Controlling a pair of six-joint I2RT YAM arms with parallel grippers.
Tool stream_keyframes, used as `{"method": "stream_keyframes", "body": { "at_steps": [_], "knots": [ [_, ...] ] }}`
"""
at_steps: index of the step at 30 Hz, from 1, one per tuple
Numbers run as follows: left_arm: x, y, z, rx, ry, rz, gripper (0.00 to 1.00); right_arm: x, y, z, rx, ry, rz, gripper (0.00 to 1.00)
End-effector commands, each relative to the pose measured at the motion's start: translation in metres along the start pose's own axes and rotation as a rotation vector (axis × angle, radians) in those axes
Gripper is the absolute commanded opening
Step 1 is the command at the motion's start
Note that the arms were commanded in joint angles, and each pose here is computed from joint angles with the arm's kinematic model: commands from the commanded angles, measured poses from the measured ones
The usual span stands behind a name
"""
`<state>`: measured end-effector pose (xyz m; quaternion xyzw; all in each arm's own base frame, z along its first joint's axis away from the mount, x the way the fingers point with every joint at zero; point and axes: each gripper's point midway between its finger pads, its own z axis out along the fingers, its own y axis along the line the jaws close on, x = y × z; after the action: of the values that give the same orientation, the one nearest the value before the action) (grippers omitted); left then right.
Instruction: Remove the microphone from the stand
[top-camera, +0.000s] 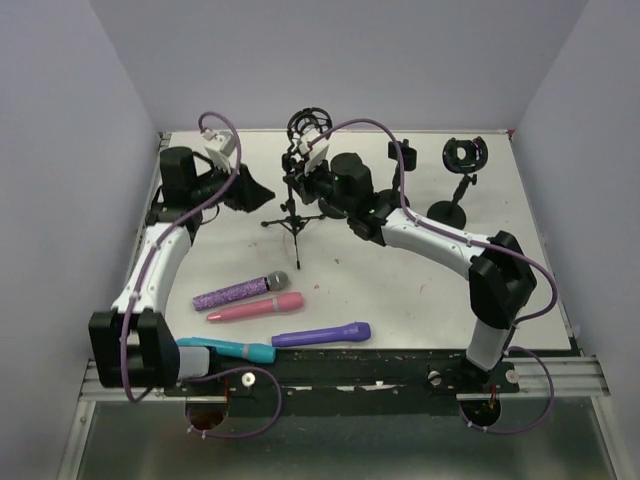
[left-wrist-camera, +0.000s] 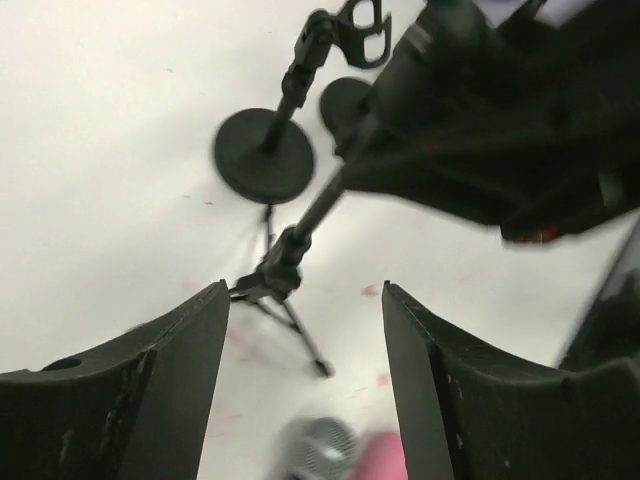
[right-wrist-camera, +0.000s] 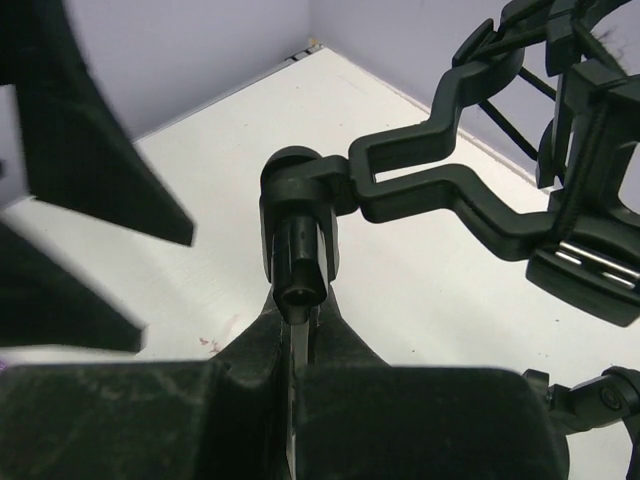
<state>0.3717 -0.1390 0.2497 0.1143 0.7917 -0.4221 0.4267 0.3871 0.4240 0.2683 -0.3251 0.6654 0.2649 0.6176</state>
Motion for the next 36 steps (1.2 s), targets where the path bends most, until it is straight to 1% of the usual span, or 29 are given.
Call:
{"method": "stream_keyframes", "body": {
  "at_steps": [1, 2, 3, 4, 5, 9, 10, 13, 14, 17, 19, 22, 27, 32, 34, 36],
  "knots": [
    [0.024, 0.023, -0.017, -0.099, -0.039, 0.867, 0.7, -0.03, 0.001, 0.007, 0.007, -0.078, 0.025, 0.01],
    [0.016, 0.018, -0.02, -0.108, -0.105, 0.963, 0.75, -0.03, 0.002, 0.008, 0.003, -0.079, 0.03, 0.0],
    [0.014, 0.018, -0.021, -0.126, -0.159, 1.009, 0.8, -0.029, 0.002, 0.009, 0.0, -0.076, 0.03, 0.0],
    [0.009, 0.014, -0.022, -0.128, -0.208, 1.068, 0.81, -0.029, 0.003, 0.009, -0.002, -0.076, 0.033, 0.01],
    [0.012, 0.011, -0.019, -0.108, -0.21, 1.117, 0.81, -0.029, 0.003, 0.01, -0.002, -0.074, 0.031, 0.0],
    [0.018, 0.011, -0.003, -0.06, -0.175, 1.172, 0.71, -0.028, 0.003, 0.011, 0.001, -0.069, 0.032, 0.01],
    [0.018, 0.011, 0.002, -0.051, -0.17, 1.187, 0.67, -0.029, 0.002, 0.01, 0.001, -0.071, 0.03, 0.0],
    [0.022, 0.013, 0.015, -0.017, -0.13, 1.177, 0.6, -0.03, 0.002, 0.009, 0.001, -0.072, 0.033, 0.01],
    [0.023, 0.013, 0.019, -0.005, -0.119, 1.166, 0.59, -0.031, 0.003, 0.01, 0.001, -0.074, 0.033, 0.01],
    [0.035, 0.017, 0.031, 0.034, -0.058, 1.146, 0.58, -0.032, 0.001, 0.009, 0.005, -0.074, 0.029, 0.01],
    [0.04, 0.022, 0.038, 0.032, -0.03, 1.119, 0.58, -0.031, 0.0, 0.009, 0.009, -0.074, 0.026, 0.0],
    [0.041, 0.028, 0.043, 0.022, -0.017, 1.078, 0.57, -0.031, -0.001, 0.01, 0.014, -0.072, 0.026, 0.0],
    [0.042, 0.036, 0.046, -0.002, 0.01, 1.04, 0.48, -0.03, 0.001, 0.008, 0.011, -0.069, 0.027, 0.0],
    [0.045, 0.038, 0.047, -0.006, 0.028, 1.005, 0.36, -0.027, 0.0, 0.007, 0.014, -0.063, 0.028, 0.01],
    [0.048, 0.041, 0.047, -0.011, 0.043, 0.983, 0.35, -0.029, 0.0, 0.007, 0.012, -0.067, 0.029, 0.0],
    [0.049, 0.042, 0.046, -0.019, 0.044, 0.974, 0.38, -0.031, 0.0, 0.006, 0.012, -0.072, 0.027, 0.01]
  ]
}}
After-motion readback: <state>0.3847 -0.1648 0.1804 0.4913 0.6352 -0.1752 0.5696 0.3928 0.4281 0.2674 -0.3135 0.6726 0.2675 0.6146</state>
